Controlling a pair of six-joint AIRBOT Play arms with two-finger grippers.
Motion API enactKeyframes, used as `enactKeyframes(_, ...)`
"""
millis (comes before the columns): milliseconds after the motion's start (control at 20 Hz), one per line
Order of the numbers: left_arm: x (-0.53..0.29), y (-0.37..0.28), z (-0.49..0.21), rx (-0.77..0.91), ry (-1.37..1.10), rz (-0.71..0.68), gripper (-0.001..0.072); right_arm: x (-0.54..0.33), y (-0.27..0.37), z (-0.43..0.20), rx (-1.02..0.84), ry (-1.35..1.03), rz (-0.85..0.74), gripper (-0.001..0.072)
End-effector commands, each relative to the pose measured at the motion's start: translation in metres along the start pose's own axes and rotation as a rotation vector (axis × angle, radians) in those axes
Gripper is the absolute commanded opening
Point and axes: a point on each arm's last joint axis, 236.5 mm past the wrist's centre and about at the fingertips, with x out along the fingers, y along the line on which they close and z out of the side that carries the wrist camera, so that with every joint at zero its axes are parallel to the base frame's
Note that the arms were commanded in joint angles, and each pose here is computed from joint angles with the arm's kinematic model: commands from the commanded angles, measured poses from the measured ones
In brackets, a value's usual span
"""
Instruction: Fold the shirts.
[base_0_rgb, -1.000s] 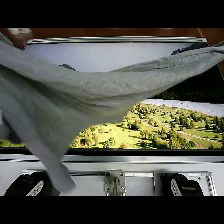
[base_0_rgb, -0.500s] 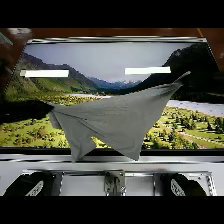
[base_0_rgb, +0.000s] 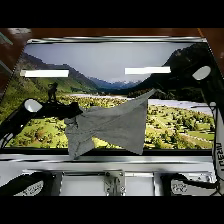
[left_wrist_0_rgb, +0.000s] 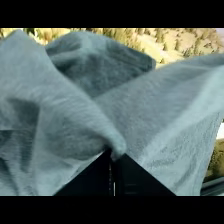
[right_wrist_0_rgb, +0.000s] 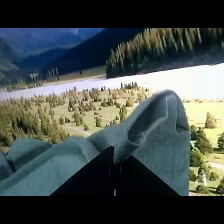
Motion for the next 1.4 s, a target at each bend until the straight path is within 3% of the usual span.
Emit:
enactKeyframes(0, 0.021, -0.001, -0.019, -0.055, 0.166, -0.071, 0.0224, 0.029, 0.013, -0.020, 0.023, 0.091, 0.037, 0.0102)
enactKeyframes(50, 0.010, -0.004, -0.017, -0.024, 0.195, -0.088, 0.0490, 0.019, 0.018, -0.019, 0.012, 0.098, 0.045, 0.0305)
enactKeyframes(100, -0.007, -0.003, -0.014, -0.020, 0.228, -0.099, 0.0698, 0.006, 0.022, -0.019, -0.025, 0.114, 0.053, 0.0570)
enactKeyframes(150, -0.025, 0.003, -0.009, -0.014, 0.252, -0.093, 0.0698, -0.013, 0.023, -0.023, -0.091, 0.145, 0.058, 0.0660)
enactKeyframes(250, -0.068, 0.037, 0.001, -0.008, 0.276, 0.001, 0.0658, -0.059, 0.003, -0.039, -0.197, 0.239, -0.009, 0.0655)
enactKeyframes(350, -0.110, 0.081, -0.002, -0.029, 0.270, 0.120, 0.0577, -0.108, -0.047, -0.072, -0.219, 0.384, -0.155, 0.0561)
enactKeyframes(500, -0.143, 0.145, -0.042, -0.110, 0.288, 0.283, 0.0573, -0.147, -0.092, -0.108, -0.095, 0.434, -0.201, 0.0556)
enactKeyframes(600, -0.125, 0.165, -0.079, -0.189, 0.312, 0.253, 0.0596, -0.137, -0.088, -0.134, 0.005, 0.404, -0.056, 0.0560)
enactKeyframes(700, -0.092, 0.163, -0.114, -0.272, 0.341, 0.158, 0.0634, -0.116, -0.078, -0.170, 0.092, 0.430, 0.074, 0.0674)
enactKeyframes(800, -0.062, 0.158, -0.128, -0.340, 0.298, 0.088, 0.0633, -0.096, -0.074, -0.206, 0.164, 0.497, 0.153, 0.0674)
enactKeyframes(1100, -0.019, 0.155, -0.144, -0.310, 0.299, 0.130, 0.0628, -0.058, -0.095, -0.250, 0.305, 0.523, 0.130, 0.0673)
enactKeyframes(1350, 0.000, 0.148, -0.156, -0.269, 0.341, 0.162, 0.0571, -0.043, -0.103, -0.272, 0.363, 0.537, 0.105, 0.0673)
